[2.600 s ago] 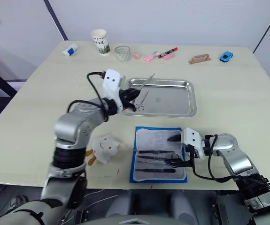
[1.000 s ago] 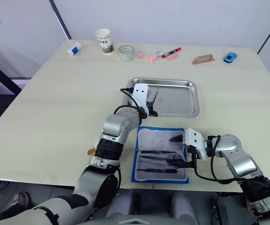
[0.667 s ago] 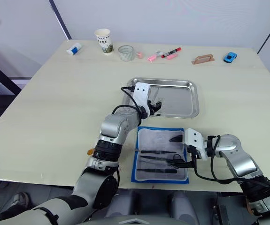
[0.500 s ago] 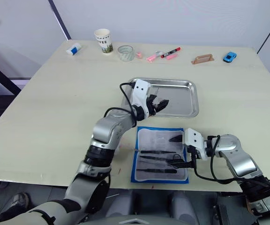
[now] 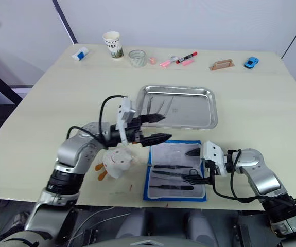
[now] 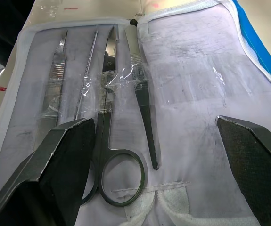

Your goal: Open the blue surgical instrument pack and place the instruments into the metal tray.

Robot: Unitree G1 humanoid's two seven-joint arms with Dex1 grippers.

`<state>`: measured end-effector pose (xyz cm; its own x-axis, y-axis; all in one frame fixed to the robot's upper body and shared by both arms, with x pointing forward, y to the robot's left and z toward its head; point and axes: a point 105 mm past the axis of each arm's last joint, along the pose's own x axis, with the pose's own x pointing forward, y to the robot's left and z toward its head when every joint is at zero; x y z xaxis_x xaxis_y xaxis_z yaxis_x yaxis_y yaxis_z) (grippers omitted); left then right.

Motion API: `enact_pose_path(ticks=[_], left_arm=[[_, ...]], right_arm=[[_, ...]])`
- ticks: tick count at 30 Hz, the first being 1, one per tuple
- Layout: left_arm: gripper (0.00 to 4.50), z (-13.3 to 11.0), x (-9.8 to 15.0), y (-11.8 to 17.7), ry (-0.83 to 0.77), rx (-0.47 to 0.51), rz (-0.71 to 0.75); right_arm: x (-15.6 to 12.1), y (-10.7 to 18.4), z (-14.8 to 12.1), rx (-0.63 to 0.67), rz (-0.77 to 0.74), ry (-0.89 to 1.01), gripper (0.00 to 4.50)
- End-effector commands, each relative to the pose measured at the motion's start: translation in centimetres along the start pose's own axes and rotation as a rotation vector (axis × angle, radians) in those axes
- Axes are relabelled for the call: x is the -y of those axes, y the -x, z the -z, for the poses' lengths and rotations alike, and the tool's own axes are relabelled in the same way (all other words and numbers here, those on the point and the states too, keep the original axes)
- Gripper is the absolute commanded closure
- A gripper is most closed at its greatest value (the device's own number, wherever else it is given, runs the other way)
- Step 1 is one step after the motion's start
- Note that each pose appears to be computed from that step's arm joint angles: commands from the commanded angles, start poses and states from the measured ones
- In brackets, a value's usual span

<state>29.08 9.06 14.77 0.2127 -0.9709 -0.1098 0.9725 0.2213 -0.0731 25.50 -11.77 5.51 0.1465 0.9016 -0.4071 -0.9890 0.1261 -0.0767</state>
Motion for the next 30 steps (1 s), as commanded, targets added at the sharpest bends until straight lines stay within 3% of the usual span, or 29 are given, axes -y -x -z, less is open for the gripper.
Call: enact_pose_path(ticks=[1,11,16,23,30], left_arm=[[0.07,-0.9,1.3,2.3,-0.076,0.011,0.063],[0.07,1.8,2.6,9.8,-0.048,-0.156,0.091],[0.07,2.4,2.7,11.1,-0.084,-0.22,0.092],[0.07,1.6,2.8,8.1,-0.21,-0.248,0.091],[0.07,2.1,2.7,3.2,-0.205,-0.305,0.123]], right_arm=[[-0.8,0.1,2.5,-0.065,-0.002,-0.084,0.0],[-1.1,0.8,2.9,-0.062,-0.004,-0.089,0.0],[-1.1,1.1,3.1,-0.068,-0.007,-0.09,0.0],[-1.1,1.2,3.1,-0.065,-0.003,-0.087,0.0],[-1.0,1.1,2.8,-0.062,0.003,-0.078,0.0]])
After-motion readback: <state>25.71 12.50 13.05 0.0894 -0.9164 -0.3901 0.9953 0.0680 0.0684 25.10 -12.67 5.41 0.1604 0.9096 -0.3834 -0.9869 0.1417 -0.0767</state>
